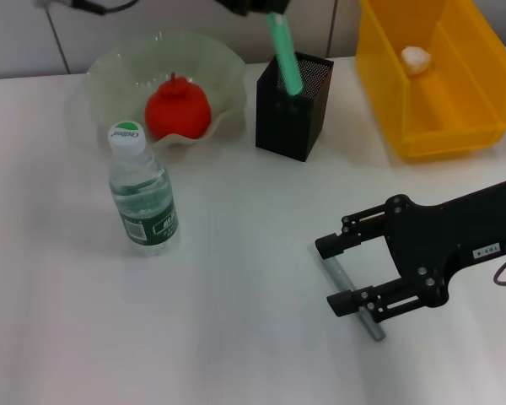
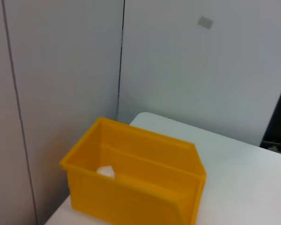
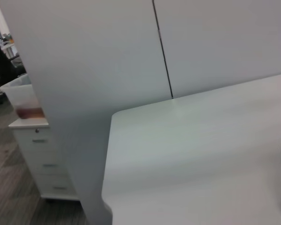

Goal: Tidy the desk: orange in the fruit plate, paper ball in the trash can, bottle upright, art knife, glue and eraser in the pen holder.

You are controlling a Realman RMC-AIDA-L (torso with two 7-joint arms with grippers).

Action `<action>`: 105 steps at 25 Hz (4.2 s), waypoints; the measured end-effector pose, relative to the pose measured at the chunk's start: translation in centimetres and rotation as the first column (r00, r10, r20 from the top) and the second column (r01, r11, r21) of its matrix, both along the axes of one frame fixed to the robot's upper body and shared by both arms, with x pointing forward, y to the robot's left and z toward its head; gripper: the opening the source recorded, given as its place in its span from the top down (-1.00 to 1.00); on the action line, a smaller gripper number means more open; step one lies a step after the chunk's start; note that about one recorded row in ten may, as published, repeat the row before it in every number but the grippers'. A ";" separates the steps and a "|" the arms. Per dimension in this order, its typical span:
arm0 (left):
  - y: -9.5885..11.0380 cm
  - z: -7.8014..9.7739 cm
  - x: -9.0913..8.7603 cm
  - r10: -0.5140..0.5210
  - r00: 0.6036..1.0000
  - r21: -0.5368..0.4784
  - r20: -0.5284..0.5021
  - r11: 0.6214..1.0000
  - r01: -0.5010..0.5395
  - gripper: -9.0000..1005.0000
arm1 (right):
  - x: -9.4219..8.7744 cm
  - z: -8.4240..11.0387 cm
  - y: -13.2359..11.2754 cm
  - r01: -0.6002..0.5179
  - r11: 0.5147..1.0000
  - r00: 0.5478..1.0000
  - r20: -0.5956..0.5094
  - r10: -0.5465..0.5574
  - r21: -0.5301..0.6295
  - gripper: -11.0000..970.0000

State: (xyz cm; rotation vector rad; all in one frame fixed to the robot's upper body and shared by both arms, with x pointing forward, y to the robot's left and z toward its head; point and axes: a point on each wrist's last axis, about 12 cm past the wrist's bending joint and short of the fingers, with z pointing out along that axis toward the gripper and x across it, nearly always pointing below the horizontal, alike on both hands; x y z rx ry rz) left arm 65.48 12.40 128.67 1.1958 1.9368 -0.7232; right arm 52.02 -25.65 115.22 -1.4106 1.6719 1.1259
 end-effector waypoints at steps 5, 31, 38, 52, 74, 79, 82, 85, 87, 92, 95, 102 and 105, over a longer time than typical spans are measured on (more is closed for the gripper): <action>-1.8 -0.1 0.8 0.033 0.999 -0.003 -0.002 0.999 -0.033 0.69 | 0.0 0.1 0.5 -0.032 0.999 0.999 0.008 0.032 -0.009 -0.39; -2.3 -4.0 2.6 0.248 0.968 0.041 0.046 0.967 -0.250 0.68 | 0.7 0.6 4.1 -0.164 0.987 0.984 0.078 0.163 0.004 -0.39; -2.4 -4.7 2.4 0.254 0.966 0.058 0.046 0.965 -0.257 0.68 | 0.8 0.8 4.7 -0.178 0.984 0.980 0.088 0.177 0.006 -0.39; -2.6 -5.0 1.9 0.229 0.973 0.047 0.031 0.972 -0.230 0.27 | 1.1 0.6 5.0 -0.162 0.986 0.984 0.078 0.159 0.029 -0.39; 17.1 -5.8 -9.1 0.191 0.981 -0.372 0.020 0.912 -0.170 -0.45 | 3.2 5.2 4.1 0.206 0.950 0.964 -0.115 -0.238 -0.236 -0.39; 19.5 -8.0 -12.3 0.182 0.981 -0.375 0.059 0.915 -0.147 -0.45 | 3.7 7.4 4.5 0.329 0.845 0.922 -0.051 -0.384 -0.420 -0.39; 20.6 -9.5 -14.6 0.160 0.983 -0.397 0.086 0.911 -0.114 -0.45 | 4.3 8.5 5.8 0.352 0.704 0.915 0.069 -0.398 -0.617 -0.39; 21.1 -10.3 -15.3 0.155 0.985 -0.411 0.074 0.905 -0.111 -0.45 | 4.5 8.5 6.1 0.350 0.676 0.917 0.089 -0.390 -0.648 -0.39; 21.8 -11.2 -16.0 0.154 0.987 -0.439 0.048 0.891 -0.118 -0.45 | 5.3 7.9 7.0 0.336 0.599 0.922 0.126 -0.365 -0.727 -0.39; 23.3 -13.0 -17.2 0.187 0.982 -0.496 0.020 0.855 -0.153 -0.45 | 6.4 7.0 7.4 0.306 0.520 0.933 0.144 -0.329 -0.797 -0.39; 23.8 -13.6 -17.7 0.207 0.978 -0.503 0.014 0.847 -0.172 -0.45 | 7.2 5.7 7.5 0.273 0.485 0.940 0.123 -0.319 -0.831 -0.39; 23.8 -14.5 -18.1 0.226 0.974 -0.499 -0.022 0.842 -0.206 -0.45 | 8.7 2.3 7.3 0.264 0.463 0.926 0.088 -0.367 -0.846 -0.39; 23.6 -15.3 -18.2 0.232 0.971 -0.514 -0.047 0.828 -0.223 -0.45 | 9.3 1.1 7.4 0.286 0.449 0.902 0.080 -0.425 -0.846 -0.39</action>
